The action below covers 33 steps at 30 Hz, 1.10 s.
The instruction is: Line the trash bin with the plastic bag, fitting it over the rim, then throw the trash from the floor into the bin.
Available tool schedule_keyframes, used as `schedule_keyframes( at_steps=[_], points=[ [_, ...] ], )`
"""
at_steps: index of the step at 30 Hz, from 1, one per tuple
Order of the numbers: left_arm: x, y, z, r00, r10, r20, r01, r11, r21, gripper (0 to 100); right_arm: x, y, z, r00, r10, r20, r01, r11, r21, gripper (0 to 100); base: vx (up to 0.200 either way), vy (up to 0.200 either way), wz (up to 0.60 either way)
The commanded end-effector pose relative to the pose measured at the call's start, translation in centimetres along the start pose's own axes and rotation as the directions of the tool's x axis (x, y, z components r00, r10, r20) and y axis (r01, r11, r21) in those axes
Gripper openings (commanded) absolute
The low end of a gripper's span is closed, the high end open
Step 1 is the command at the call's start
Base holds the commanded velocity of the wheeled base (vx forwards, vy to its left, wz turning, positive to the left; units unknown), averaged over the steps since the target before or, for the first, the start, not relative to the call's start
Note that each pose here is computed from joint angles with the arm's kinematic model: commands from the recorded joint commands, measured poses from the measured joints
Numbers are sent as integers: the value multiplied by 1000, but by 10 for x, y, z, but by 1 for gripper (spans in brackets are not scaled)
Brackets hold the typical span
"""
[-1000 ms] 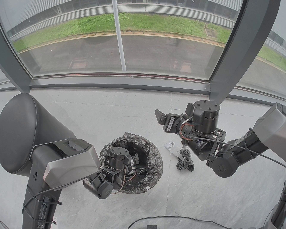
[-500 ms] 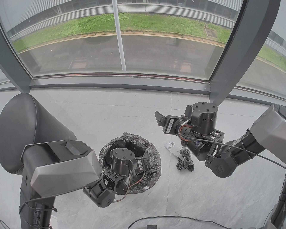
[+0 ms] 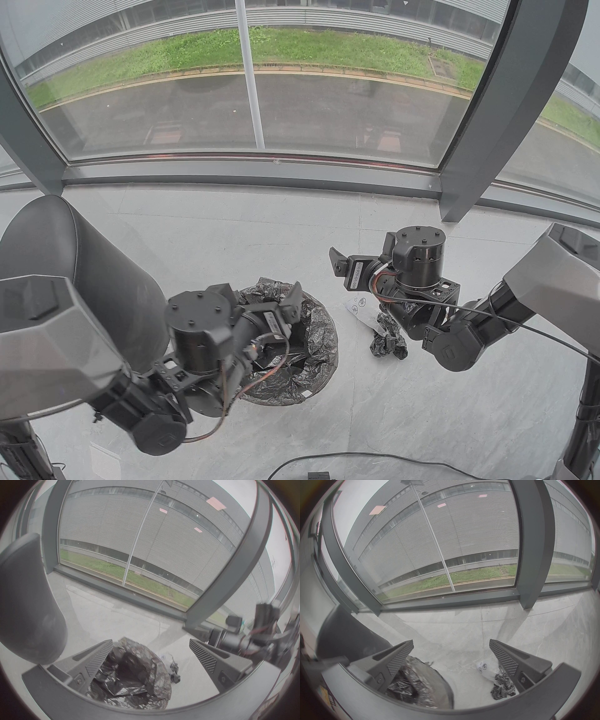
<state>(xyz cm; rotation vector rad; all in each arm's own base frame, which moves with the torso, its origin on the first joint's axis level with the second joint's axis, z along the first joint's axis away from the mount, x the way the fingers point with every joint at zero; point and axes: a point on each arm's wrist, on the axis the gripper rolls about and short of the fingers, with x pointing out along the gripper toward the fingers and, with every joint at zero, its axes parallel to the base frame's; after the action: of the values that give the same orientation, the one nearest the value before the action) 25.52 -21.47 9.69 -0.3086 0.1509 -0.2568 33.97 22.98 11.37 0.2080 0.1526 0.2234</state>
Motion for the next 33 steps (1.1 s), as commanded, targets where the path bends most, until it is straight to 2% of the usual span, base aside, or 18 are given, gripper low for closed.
schedule_keyframes(
  at_steps=[1, 3, 6, 7, 10, 14, 16, 17, 20, 23, 27, 29, 32, 33],
  points=[
    [-36, 38, 58, 987, 72, 143, -64, 996, -58, 100, 35, -31, -42, 993, -96, -75, 88, 992, -94, 100, 0, 0, 0],
    [-36, 57, 65, 980, 123, 159, -114, 991, -66, 100, 43, -45, -47, 988, -124, -87, 114, 988, -108, 100, 0, 0, 0],
    [-38, 73, 71, 978, 135, 160, -125, 990, -71, 100, 51, -59, -52, 984, -142, -108, 128, 984, -128, 100, 0, 0, 0],
    [-41, 80, 73, 979, 133, 156, -124, 990, -69, 100, 54, -65, -57, 980, -144, -140, 124, 982, -145, 100, 0, 0, 0],
    [-44, 84, 75, 982, 112, 153, -103, 992, -67, 100, 55, -75, -64, 963, -140, -229, 101, 979, -177, 100, 0, 0, 0],
    [-44, 86, 70, 986, 109, 126, -102, 993, -56, 100, 55, -95, -65, 903, -160, -399, 81, 975, -206, 100, 0, 0, 0],
    [-42, 87, 66, 989, 101, 109, -96, 994, -53, 100, 56, -98, -65, 873, -177, -455, 85, 973, -214, 100, 0, 0, 0],
    [-41, 89, 66, 989, 102, 103, -97, 994, -52, 100, 57, -100, -65, 850, -193, -491, 93, 971, -220, 100, 0, 0, 0],
    [-39, 94, 64, 988, 118, 98, -114, 992, -51, 100, 57, -101, -68, 810, -220, -544, 103, 966, -237, 100, 0, 0, 0],
    [-38, 95, 63, 988, 123, 93, -119, 992, -50, 100, 60, -102, -69, 813, -229, -535, 116, 964, -238, 100, 0, 0, 0],
    [-36, 99, 64, 986, 136, 97, -132, 990, -51, 100, 65, -103, -70, 831, -243, -499, 144, 963, -229, 100, 0, 0, 0],
    [-38, 101, 68, 986, 128, 107, -123, 991, -54, 100, 66, -104, -73, 830, -248, -500, 149, 962, -230, 100, 0, 0, 0],
    [-44, 105, 78, 984, 116, 132, -109, 992, -60, 100, 67, -105, -75, 825, -261, -500, 151, 956, -251, 100, 0, 0, 0],
    [-48, 109, 83, 986, 92, 137, -84, 995, -59, 100, 74, -106, -73, 832, -267, -487, 141, 950, -280, 100, 0, 0, 0]
  ],
)
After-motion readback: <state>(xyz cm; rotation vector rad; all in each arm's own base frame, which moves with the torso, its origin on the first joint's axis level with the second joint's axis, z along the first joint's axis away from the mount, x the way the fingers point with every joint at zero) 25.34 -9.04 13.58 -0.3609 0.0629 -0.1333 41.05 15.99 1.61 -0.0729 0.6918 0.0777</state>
